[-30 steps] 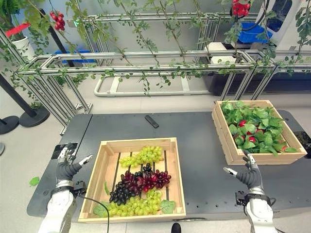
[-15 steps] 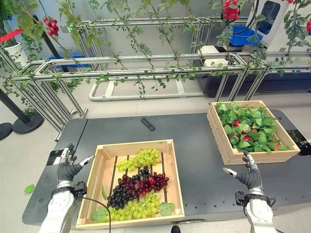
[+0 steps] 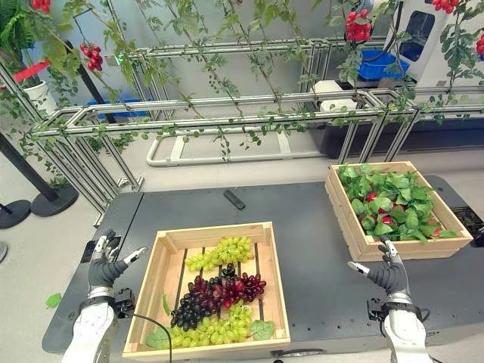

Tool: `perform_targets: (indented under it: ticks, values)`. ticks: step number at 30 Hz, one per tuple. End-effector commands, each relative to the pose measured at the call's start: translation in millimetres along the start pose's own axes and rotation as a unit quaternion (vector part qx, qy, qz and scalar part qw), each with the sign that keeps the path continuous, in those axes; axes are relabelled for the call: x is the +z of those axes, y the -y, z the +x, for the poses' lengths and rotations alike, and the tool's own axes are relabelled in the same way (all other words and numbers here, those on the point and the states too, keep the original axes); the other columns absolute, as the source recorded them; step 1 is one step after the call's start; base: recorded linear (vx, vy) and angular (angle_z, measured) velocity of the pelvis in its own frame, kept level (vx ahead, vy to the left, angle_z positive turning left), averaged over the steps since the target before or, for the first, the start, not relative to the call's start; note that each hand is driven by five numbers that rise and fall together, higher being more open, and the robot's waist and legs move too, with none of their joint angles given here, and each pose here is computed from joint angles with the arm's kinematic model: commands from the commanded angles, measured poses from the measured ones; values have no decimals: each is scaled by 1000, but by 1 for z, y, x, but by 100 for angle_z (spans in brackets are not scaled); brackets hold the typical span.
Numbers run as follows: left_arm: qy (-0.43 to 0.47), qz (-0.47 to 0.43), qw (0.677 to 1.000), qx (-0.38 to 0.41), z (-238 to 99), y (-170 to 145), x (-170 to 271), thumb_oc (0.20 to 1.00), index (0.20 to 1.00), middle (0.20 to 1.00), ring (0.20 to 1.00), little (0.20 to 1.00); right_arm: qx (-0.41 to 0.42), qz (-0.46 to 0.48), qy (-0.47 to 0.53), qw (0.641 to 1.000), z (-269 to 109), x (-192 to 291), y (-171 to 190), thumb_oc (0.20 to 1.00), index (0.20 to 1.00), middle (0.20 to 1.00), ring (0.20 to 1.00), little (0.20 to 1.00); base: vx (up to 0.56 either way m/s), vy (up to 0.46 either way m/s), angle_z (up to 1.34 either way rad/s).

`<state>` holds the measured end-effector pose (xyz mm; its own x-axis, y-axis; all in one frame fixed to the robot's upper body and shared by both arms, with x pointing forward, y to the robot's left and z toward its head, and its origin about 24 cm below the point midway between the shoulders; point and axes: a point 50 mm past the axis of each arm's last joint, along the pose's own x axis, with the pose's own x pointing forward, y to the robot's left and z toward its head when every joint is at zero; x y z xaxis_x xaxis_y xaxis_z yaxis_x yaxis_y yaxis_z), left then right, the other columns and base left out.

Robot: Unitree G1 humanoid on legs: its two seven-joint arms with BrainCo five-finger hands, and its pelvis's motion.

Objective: Pick up the fruits from the basket on one side to the basket on the other side

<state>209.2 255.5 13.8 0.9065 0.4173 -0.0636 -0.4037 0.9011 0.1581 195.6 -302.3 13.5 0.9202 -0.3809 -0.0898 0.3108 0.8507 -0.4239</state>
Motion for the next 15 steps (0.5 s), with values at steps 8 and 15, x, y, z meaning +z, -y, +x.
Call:
perform_targets:
  ticks: [8, 15]
  values:
    - [45, 36, 998, 19, 13, -21, 17, 1000, 1000, 1000, 1000, 1000, 9, -45, 109, 993, 30, 52, 18, 1000, 1000, 1000, 1000, 1000, -6, -4, 2]
    - [62, 48, 997, 27, 21, -29, 26, 1000, 1000, 1000, 1000, 1000, 39, -139, 189, 971, 55, 105, 27, 1000, 1000, 1000, 1000, 1000, -81, -21, 22]
